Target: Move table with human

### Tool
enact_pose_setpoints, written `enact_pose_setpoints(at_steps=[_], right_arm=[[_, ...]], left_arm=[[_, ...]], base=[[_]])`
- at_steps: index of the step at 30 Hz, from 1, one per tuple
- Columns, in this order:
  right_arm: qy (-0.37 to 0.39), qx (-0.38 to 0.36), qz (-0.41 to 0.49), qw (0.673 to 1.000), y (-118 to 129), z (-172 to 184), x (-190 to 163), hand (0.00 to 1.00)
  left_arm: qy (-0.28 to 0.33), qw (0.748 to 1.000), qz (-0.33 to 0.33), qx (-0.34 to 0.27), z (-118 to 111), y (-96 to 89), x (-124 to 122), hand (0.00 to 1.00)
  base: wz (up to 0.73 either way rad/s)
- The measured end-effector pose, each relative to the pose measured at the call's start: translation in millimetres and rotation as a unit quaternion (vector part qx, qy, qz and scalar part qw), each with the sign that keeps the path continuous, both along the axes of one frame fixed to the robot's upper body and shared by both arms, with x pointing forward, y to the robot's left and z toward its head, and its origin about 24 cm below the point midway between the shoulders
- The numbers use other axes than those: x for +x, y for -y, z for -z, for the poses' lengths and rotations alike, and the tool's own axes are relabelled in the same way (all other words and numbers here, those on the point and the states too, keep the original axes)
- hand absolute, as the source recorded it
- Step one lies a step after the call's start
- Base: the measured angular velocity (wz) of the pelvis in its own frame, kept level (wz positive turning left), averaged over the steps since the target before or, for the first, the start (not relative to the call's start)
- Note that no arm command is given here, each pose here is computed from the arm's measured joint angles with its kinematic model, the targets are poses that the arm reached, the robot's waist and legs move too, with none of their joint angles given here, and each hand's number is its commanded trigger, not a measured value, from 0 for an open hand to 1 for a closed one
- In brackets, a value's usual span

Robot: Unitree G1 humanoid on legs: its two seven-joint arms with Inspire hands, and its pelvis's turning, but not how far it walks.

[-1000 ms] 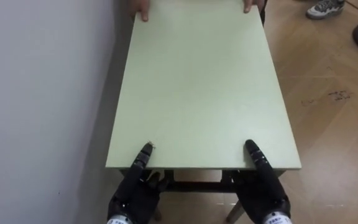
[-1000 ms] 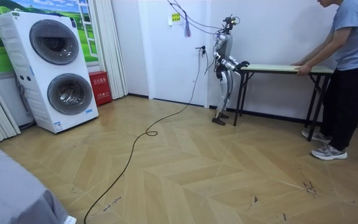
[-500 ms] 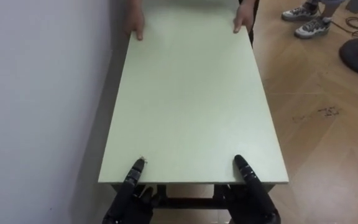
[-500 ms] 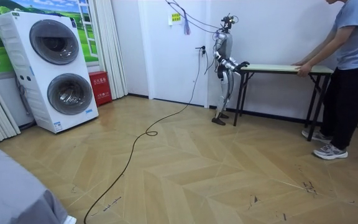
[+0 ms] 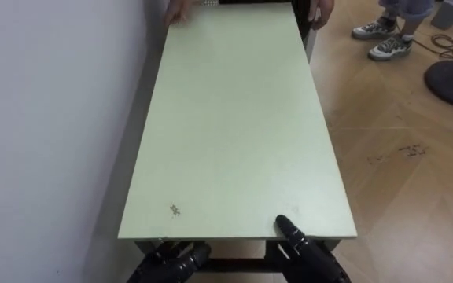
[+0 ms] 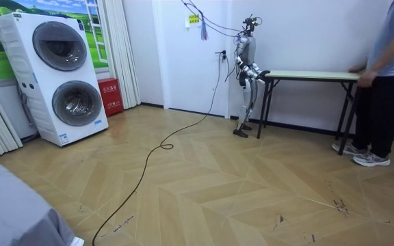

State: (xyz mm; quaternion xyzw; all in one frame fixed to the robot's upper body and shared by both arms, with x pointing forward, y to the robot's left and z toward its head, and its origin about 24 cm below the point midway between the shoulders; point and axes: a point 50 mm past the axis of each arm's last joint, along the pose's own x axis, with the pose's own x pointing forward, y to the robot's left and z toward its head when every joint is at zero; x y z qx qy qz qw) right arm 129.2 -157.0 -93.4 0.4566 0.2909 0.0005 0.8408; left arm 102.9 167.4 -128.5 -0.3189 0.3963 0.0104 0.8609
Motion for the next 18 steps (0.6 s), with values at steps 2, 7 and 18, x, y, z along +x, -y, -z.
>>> enact_pose_setpoints(at_steps=[2, 7, 18], right_arm=[[0.001, -0.004, -0.007, 1.0, 0.4, -0.1, 0.2, 0.0], [0.008, -0.027, -0.031, 0.999, 3.9, 0.3, -1.0, 0.0], [0.0, -0.047, -0.084, 0.995, 6.4, 16.5, -8.3, 0.0]], left_arm=[[-0.01, 1.0, 0.007, 0.008, 1.9, 0.3, -2.4, 0.0], [-0.023, 0.999, 0.006, 0.025, 4.2, -3.4, -5.2, 0.0], [-0.056, 0.995, 0.033, 0.074, 10.4, -16.6, -20.5, 0.0]], base=[[0.07], [0.02], [-0.01]])
